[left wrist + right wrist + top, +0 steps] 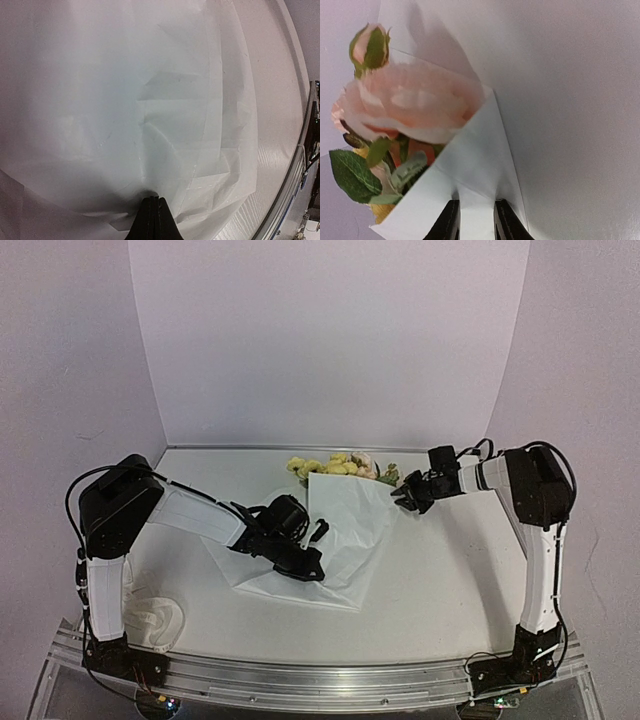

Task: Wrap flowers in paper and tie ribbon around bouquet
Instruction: Press the fold line on the 2/3-folded wrapping paper.

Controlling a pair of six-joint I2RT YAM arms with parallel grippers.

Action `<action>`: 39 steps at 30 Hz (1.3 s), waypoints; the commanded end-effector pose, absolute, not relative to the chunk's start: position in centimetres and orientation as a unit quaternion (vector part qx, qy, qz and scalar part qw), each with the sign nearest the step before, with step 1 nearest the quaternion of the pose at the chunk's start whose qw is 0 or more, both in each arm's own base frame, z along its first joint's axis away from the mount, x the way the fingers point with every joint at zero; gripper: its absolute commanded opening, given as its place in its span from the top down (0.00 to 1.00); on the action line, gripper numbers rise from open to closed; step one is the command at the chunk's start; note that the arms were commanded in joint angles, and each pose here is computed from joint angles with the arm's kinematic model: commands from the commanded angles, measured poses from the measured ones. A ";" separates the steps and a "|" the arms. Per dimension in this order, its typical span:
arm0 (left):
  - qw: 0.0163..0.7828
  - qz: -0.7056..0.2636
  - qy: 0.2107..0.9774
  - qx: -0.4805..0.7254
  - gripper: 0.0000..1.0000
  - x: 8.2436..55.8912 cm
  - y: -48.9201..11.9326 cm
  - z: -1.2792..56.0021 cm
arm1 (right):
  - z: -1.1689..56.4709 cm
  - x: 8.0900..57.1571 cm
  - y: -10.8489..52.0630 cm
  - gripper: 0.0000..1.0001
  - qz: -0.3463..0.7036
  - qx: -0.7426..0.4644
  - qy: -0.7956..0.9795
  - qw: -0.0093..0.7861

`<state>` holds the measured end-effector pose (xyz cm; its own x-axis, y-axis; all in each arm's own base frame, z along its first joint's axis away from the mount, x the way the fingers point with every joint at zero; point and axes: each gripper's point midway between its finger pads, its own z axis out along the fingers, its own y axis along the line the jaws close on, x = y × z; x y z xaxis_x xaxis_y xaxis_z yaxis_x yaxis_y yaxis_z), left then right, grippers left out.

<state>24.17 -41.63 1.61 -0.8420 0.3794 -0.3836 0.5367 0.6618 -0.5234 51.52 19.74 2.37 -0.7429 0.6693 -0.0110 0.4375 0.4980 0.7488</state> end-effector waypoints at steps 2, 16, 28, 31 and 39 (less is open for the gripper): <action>0.107 -0.298 0.913 0.258 1.00 23.6 -40.5 0.1 | 2.2 53.3 18.7 0.76 0.366 0.329 0.858 0.143; 0.153 -0.327 0.899 0.247 0.90 25.2 -42.1 4.6 | 10.0 51.6 17.8 0.69 0.363 0.284 0.875 0.149; 0.209 -0.372 0.883 0.198 0.80 25.9 -41.8 11.7 | 11.7 37.5 24.6 0.70 0.373 0.169 0.906 0.106; 0.209 -0.367 0.891 0.165 0.80 25.5 -40.3 12.0 | 11.2 34.6 27.4 0.71 0.379 0.129 0.911 0.102; 0.179 -0.324 0.928 0.033 0.79 22.5 -33.0 9.7 | 8.7 30.0 34.3 0.76 0.412 0.077 0.904 0.080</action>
<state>23.41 -36.64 10.50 -0.8979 0.0870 -0.4315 0.3536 0.7263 -0.5894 29.71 31.05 7.89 -0.9761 0.2169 -0.0157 0.1447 0.7019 0.6974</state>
